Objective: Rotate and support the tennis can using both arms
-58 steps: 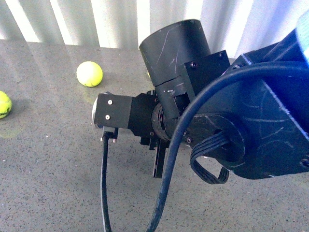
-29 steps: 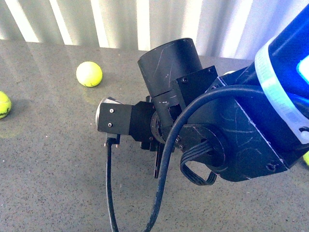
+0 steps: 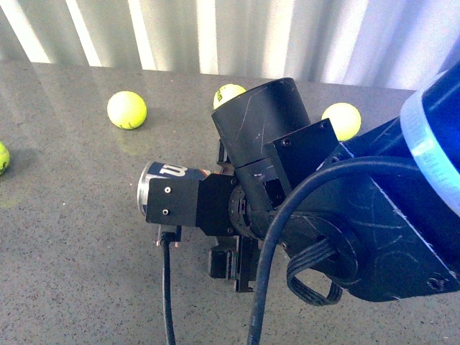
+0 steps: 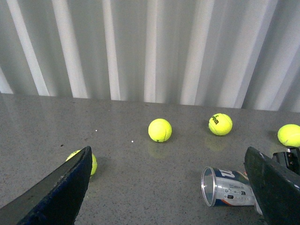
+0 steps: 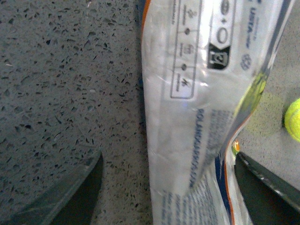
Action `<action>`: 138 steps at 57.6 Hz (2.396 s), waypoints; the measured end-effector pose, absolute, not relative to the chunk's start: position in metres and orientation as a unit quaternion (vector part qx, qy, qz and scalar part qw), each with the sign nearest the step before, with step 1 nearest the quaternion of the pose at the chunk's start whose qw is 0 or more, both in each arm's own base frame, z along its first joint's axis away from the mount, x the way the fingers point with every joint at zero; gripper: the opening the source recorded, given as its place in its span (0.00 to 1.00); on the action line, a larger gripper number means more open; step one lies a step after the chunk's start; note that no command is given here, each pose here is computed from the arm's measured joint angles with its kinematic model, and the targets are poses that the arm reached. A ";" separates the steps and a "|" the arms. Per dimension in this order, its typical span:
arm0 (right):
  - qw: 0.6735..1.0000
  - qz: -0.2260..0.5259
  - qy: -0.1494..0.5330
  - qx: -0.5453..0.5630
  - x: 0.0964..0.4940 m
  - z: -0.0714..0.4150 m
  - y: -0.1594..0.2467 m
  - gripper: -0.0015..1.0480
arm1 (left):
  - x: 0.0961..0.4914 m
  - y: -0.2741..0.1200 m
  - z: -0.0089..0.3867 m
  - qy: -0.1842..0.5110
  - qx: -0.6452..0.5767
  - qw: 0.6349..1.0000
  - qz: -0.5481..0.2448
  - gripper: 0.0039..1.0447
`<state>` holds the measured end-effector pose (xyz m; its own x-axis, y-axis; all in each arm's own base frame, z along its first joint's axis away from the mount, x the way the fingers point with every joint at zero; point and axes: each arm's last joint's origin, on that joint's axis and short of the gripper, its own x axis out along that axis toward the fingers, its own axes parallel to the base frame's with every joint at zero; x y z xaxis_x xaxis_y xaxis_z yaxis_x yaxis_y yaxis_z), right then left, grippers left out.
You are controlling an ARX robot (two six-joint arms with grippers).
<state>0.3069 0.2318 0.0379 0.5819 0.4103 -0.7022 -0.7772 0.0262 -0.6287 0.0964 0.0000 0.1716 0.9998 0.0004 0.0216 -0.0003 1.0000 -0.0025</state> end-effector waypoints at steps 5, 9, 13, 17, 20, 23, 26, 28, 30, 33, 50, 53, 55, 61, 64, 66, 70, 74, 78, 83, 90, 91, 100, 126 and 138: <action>0.698 0.424 0.164 -0.553 0.304 0.041 0.227 0.94 | 0.096 0.000 0.172 -0.011 -0.001 1.000 0.000 0.94; 0.699 0.422 0.162 -0.555 0.301 0.044 0.223 0.92 | 0.096 0.000 0.172 -0.011 -0.001 1.000 0.000 0.94; 0.700 0.421 0.160 -0.554 0.297 0.047 0.217 0.93 | 0.096 0.000 0.172 -0.011 -0.001 1.000 0.000 0.94; 0.701 0.417 0.159 -0.556 0.295 0.051 0.212 0.93 | 0.096 0.000 0.172 -0.011 -0.001 1.000 0.000 0.94; 0.703 0.412 0.159 -0.558 0.292 0.054 0.205 0.93 | 0.096 0.000 0.172 -0.011 -0.001 1.000 0.000 0.94; 0.706 0.406 0.160 -0.557 0.290 0.058 0.197 0.93 | 0.096 0.000 0.172 -0.011 -0.001 1.000 0.000 0.94; 0.711 0.401 0.163 -0.554 0.286 0.063 0.188 0.93 | 0.096 0.000 0.172 -0.011 -0.001 1.000 0.000 0.94; 0.718 0.401 0.164 -0.545 0.283 0.067 0.183 0.93 | 0.096 0.000 0.172 -0.011 -0.001 1.000 0.000 0.94; 0.725 0.402 0.165 -0.535 0.281 0.070 0.180 0.93 | 0.096 0.000 0.172 -0.011 -0.001 1.000 0.000 0.94; 0.740 0.396 0.163 -0.519 0.276 0.077 0.174 0.93 | 0.096 0.000 0.172 -0.011 -0.001 1.000 0.000 0.94; 0.927 0.095 0.103 -0.348 0.256 0.139 0.083 0.93 | 0.096 0.000 0.172 -0.011 -0.001 1.000 0.000 0.94; 0.951 -0.016 0.121 -0.285 0.247 0.152 0.046 0.93 | 0.096 0.000 0.172 -0.011 -0.001 1.000 0.000 0.94; 0.955 -0.066 0.128 -0.260 0.240 0.158 0.027 0.93 | 0.096 0.000 0.172 -0.011 -0.001 1.000 0.000 0.94; 0.958 -0.170 0.111 -0.203 0.214 0.179 -0.012 0.93 | 0.096 0.000 0.172 -0.011 -0.001 1.000 0.000 0.94; 0.956 -0.212 0.081 -0.188 0.197 0.195 -0.023 0.93 | 0.096 0.000 0.172 -0.011 -0.001 1.000 0.000 0.94; 0.954 -0.237 0.048 -0.176 0.183 0.208 -0.026 0.93 | 0.096 0.000 0.172 -0.011 -0.001 1.000 0.000 0.94; 0.951 -0.260 -0.009 -0.168 0.163 0.225 -0.024 0.93 | 0.096 0.000 0.172 -0.011 -0.001 1.000 0.000 0.94; 0.949 -0.262 -0.071 -0.162 0.145 0.239 -0.019 0.92 | 0.096 0.000 0.172 -0.011 -0.001 1.000 0.000 0.94; 0.977 -0.149 -0.073 -0.138 0.134 0.247 -0.013 0.82 | 0.096 0.000 0.172 -0.011 -0.001 1.000 0.000 0.94; 0.997 -0.015 -0.029 -0.072 0.118 0.232 -0.001 0.67 | 0.096 0.000 0.172 -0.011 -0.001 1.000 0.000 0.94; 1.000 0.000 0.005 -0.028 0.111 0.202 0.000 0.48 | 0.096 0.000 0.172 -0.011 -0.001 1.000 0.001 0.94; 1.000 0.000 0.007 -0.025 0.111 0.199 0.000 0.45 | 0.096 0.000 0.172 -0.011 -0.001 1.000 0.001 0.94; 1.000 -0.001 0.007 -0.009 0.105 0.191 0.000 0.16 | 0.096 0.000 0.172 -0.011 -0.001 1.000 0.000 0.94; 1.000 0.000 0.002 -0.006 0.098 0.174 0.000 0.03 | 0.096 0.000 0.172 -0.011 -0.001 1.000 0.000 0.94; 1.000 0.000 0.001 -0.005 0.098 0.165 0.000 0.03 | 0.096 0.000 0.172 -0.011 -0.001 1.000 0.000 0.94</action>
<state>0.0977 -0.0001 0.1646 1.0000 0.0000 -0.0029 0.0000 0.9999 -0.0105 0.0963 0.0000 0.1717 0.9997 0.0004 0.0227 -0.0003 1.0000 -0.0025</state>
